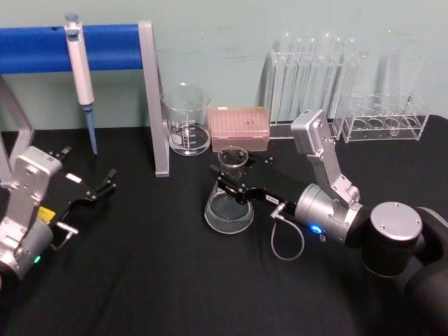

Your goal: Grasp the erlenmeyer flask with one hand, shake it three times, then place it back.

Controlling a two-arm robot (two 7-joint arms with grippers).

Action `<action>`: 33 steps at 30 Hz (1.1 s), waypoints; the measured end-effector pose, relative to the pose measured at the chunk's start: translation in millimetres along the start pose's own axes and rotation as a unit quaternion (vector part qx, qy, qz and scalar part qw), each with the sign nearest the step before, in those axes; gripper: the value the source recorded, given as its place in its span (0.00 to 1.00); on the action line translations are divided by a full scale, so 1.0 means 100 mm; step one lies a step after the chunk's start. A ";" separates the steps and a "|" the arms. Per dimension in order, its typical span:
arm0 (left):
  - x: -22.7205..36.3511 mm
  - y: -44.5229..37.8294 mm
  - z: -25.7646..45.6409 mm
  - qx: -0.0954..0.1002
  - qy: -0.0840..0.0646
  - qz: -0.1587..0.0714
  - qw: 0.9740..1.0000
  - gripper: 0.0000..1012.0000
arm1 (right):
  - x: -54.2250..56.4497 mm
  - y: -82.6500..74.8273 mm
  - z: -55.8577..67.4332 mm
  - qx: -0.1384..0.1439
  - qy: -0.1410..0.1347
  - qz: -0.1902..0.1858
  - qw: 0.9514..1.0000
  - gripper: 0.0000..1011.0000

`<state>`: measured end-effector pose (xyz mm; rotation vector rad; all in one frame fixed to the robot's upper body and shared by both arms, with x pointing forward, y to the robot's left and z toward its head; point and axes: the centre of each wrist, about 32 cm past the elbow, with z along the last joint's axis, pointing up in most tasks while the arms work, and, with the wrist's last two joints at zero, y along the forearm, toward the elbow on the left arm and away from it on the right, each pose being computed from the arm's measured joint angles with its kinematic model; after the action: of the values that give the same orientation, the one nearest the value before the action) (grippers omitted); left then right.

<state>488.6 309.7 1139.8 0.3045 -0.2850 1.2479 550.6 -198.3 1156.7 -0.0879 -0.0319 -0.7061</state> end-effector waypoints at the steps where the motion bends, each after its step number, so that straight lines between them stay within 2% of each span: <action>1: 0.000 0.000 0.000 0.000 0.000 0.000 1.000 0.99 | 0.00 0.00 0.00 0.000 0.000 0.000 1.000 0.44; 33: 0.000 0.000 0.000 0.000 0.000 0.000 1.000 0.99 | 0.02 0.04 -0.02 -0.017 -0.002 0.004 1.000 0.44</action>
<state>488.6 309.6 1139.8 0.3044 -0.2850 1.2479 554.7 -196.0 1154.8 -0.1218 -0.0240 -0.6995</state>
